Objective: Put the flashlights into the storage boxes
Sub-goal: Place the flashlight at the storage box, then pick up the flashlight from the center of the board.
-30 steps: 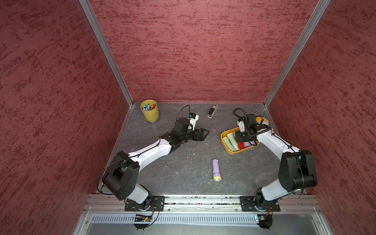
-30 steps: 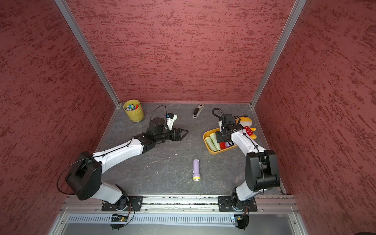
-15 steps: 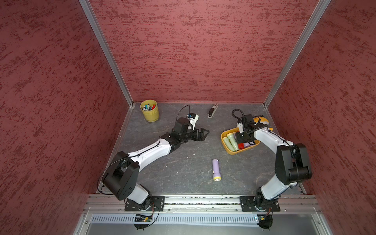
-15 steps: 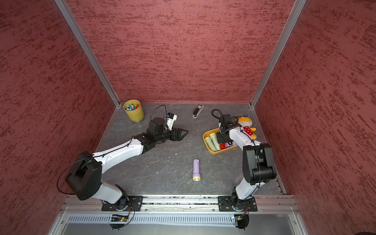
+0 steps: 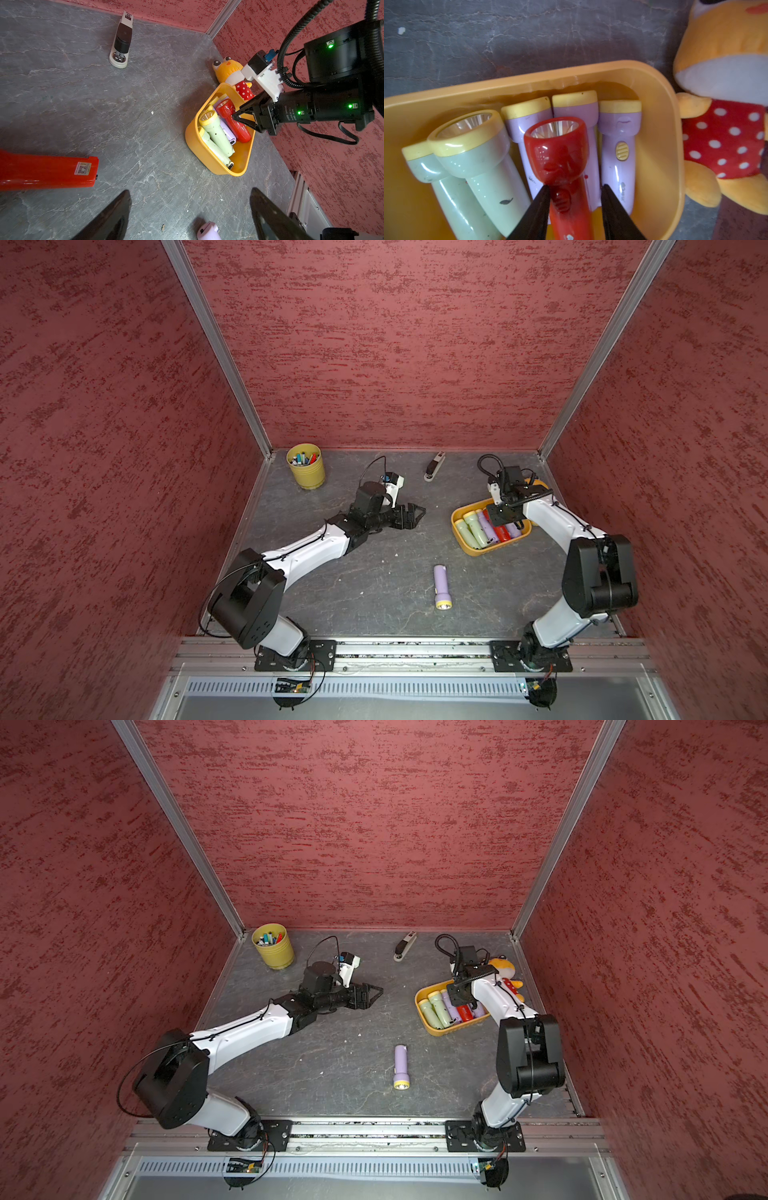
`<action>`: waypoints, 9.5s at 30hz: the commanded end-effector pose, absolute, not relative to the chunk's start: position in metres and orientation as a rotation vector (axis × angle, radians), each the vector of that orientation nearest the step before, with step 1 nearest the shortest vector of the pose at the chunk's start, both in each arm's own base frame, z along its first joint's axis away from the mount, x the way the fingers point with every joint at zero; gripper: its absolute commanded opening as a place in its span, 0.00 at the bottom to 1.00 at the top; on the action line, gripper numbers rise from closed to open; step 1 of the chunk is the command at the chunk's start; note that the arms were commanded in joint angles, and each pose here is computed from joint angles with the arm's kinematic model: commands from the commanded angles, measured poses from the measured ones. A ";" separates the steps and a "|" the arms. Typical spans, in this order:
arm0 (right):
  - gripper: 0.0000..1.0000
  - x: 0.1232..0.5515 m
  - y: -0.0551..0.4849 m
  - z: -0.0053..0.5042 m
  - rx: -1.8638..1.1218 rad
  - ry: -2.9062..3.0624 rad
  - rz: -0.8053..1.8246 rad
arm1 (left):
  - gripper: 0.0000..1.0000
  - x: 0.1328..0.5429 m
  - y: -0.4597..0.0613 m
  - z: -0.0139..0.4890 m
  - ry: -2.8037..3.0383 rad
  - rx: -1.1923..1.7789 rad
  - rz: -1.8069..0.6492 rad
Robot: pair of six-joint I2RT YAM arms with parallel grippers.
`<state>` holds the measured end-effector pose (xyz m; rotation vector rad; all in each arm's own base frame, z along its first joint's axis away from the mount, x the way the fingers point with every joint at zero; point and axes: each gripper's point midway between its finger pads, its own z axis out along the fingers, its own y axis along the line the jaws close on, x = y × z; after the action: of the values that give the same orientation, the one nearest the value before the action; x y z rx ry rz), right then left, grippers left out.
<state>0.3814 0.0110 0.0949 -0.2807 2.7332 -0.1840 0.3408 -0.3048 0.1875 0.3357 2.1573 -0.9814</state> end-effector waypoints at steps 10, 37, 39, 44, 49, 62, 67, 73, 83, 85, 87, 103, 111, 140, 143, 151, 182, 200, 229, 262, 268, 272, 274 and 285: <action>0.46 0.384 -0.008 0.101 -0.308 2.765 -0.250 | 0.89 0.342 -0.299 0.199 2.110 0.345 -0.977; 0.53 0.365 0.005 0.084 -0.055 2.779 -0.081 | 0.89 0.344 -0.309 0.203 2.093 0.363 -1.021; 0.52 0.367 0.005 0.082 -0.060 2.775 -0.072 | 0.89 0.343 -0.307 0.202 2.092 0.360 -1.017; 0.52 0.371 0.006 0.081 -0.081 2.772 -0.049 | 0.89 0.344 -0.305 0.206 2.075 0.356 -1.004; 0.47 0.371 0.006 0.076 -0.145 2.782 -0.059 | 0.89 0.345 -0.307 0.208 2.071 0.372 -1.007; 0.38 0.362 0.019 0.079 -0.370 2.777 -0.006 | 0.89 0.347 -0.309 0.208 2.068 0.377 -1.008; 0.39 0.365 0.032 0.091 -0.408 2.716 0.038 | 0.89 0.348 -0.312 0.206 2.071 0.385 -1.015; 0.50 0.373 0.034 0.123 -0.371 2.599 0.023 | 0.89 0.347 -0.310 0.208 2.069 0.383 -1.016; 0.55 0.361 0.073 0.204 -0.449 2.281 0.144 | 0.89 0.340 -0.303 0.197 2.120 0.353 -1.017; 0.55 0.355 0.088 0.208 -0.527 2.249 0.192 | 0.89 0.336 -0.301 0.192 2.143 0.349 -1.024; 0.55 0.347 0.105 0.210 -0.629 2.218 0.215 | 0.90 0.331 -0.299 0.185 2.171 0.346 -1.024; 0.60 0.266 0.179 0.136 -1.624 2.048 0.055 | 0.90 0.312 -0.252 0.129 2.376 0.122 -0.994; 0.59 0.235 0.218 0.098 -1.354 2.535 0.275 | 0.89 0.308 -0.246 0.118 2.405 0.138 -0.969; 0.61 0.210 0.239 0.054 0.204 2.999 0.544 | 0.90 0.325 -0.245 0.128 2.364 0.153 -0.951; 0.61 0.210 0.240 0.050 0.199 3.011 0.536 | 0.90 0.325 -0.244 0.129 2.362 0.151 -0.947; 0.61 0.211 0.242 0.043 0.208 3.023 0.518 | 0.90 0.323 -0.243 0.127 2.365 0.150 -0.946; 0.28 0.284 0.282 0.152 0.396 2.279 1.156 | 0.86 0.257 -0.278 0.132 2.304 0.373 -1.304; 0.28 0.300 0.278 0.191 0.381 2.110 1.191 | 0.68 0.231 -0.303 0.130 2.273 0.506 -1.474; 0.60 0.294 0.244 0.227 0.060 1.900 0.953 | 0.35 0.241 -0.279 0.141 2.347 0.622 -1.220; 0.66 0.227 0.282 0.210 -1.689 0.994 -0.062 | 0.36 0.215 -0.266 0.164 2.712 0.752 -1.392; 0.67 0.231 0.296 0.186 -1.839 0.924 -0.114 | 0.36 0.214 -0.268 0.163 2.724 0.760 -1.411; 0.67 0.239 0.302 0.176 -1.890 0.907 -0.146 | 0.36 0.213 -0.268 0.164 2.726 0.764 -1.414; 0.67 0.242 0.305 0.174 -1.904 0.900 -0.153 | 0.36 0.213 -0.268 0.164 2.729 0.764 -1.413; 0.60 0.254 0.322 0.168 -1.927 0.827 -0.202 | 0.36 0.211 -0.273 0.166 2.701 0.768 -1.455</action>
<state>0.2555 0.3063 0.1510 -1.8040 1.1674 -0.0653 0.2091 -0.2657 0.1565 0.7315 2.7678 -1.3965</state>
